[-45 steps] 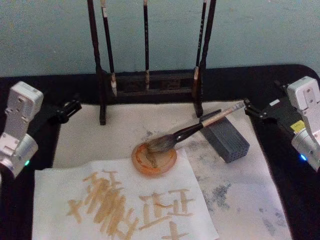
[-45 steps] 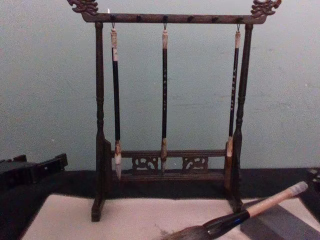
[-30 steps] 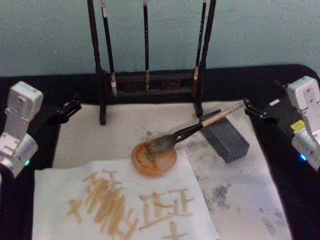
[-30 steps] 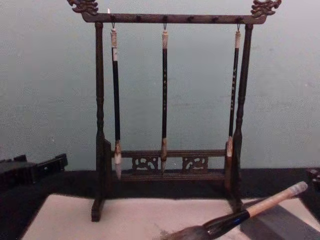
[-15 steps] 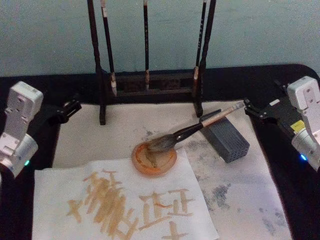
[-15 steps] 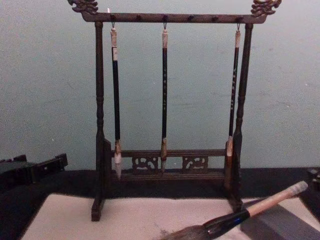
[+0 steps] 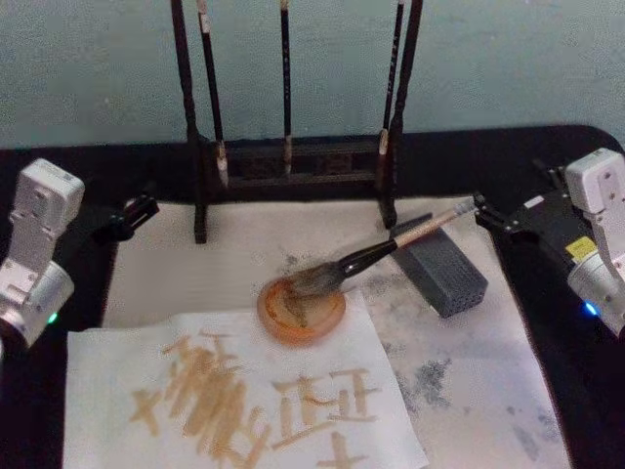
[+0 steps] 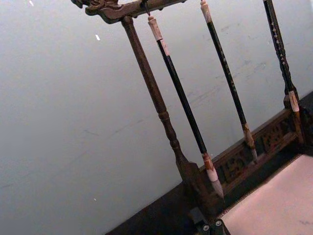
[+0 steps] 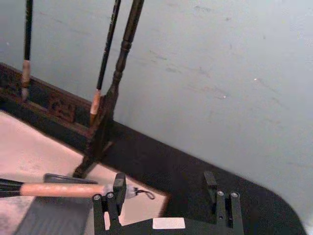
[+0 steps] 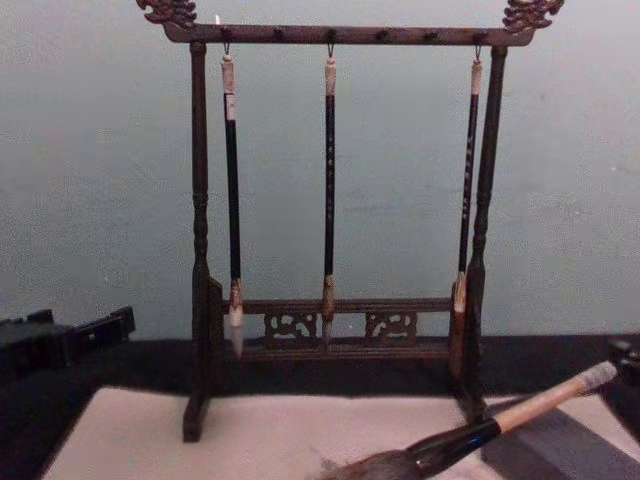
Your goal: Pick up the brush from the inkstone, write on the paper, then place the brush back to its original position.
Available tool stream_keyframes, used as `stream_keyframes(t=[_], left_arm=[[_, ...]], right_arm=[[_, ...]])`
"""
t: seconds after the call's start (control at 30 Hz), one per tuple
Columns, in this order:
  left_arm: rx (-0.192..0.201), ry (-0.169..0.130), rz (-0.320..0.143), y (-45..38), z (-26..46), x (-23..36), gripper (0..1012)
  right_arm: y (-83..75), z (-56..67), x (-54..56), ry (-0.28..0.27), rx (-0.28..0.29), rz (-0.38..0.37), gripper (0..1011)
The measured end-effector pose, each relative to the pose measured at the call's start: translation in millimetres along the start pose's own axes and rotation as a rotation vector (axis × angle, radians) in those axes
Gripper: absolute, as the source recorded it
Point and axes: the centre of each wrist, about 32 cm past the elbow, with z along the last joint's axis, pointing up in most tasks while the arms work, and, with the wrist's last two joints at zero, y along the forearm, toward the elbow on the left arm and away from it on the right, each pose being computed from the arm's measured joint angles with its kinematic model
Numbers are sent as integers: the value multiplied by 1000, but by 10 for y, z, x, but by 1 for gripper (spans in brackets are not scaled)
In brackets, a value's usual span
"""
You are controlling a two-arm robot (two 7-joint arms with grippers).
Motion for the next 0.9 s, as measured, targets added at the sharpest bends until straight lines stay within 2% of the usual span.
stream_keyframes(t=[0.13, 0.23, 0.4, 0.47, 0.53, 0.7, 0.73, 0.8, 0.83, 0.9], left_arm=[[0, 0, 0, 0, 0, 0, 1002], [0, 0, 0, 0, 0, 0, 1002], [0, 0, 0, 0, 0, 0, 1002], [0, 0, 0, 0, 0, 0, 1002], [0, 0, 0, 0, 0, 0, 1002], [0, 0, 0, 0, 0, 0, 1002], [0, 0, 0, 0, 0, 0, 1002], [0, 0, 0, 0, 0, 0, 1002], [0, 0, 0, 0, 0, 0, 1002], [0, 0, 0, 0, 0, 0, 1002]], right_arm=[[-63, -5, -33, 45, 11, 25, 1001], [-142, 10, -71, 98, 26, 52, 1001], [-216, 17, -120, 146, 36, 79, 1001], [-271, 8, -153, 198, 39, 101, 1001], [-291, 3, -164, 224, 40, 114, 1001], [-332, -37, -168, 353, 50, 153, 1001], [-340, -61, -162, 404, 54, 163, 1001], [-344, -87, -152, 465, 58, 174, 1001], [-344, -115, -138, 535, 59, 184, 1001], [-343, -147, -130, 606, 57, 195, 1001]])
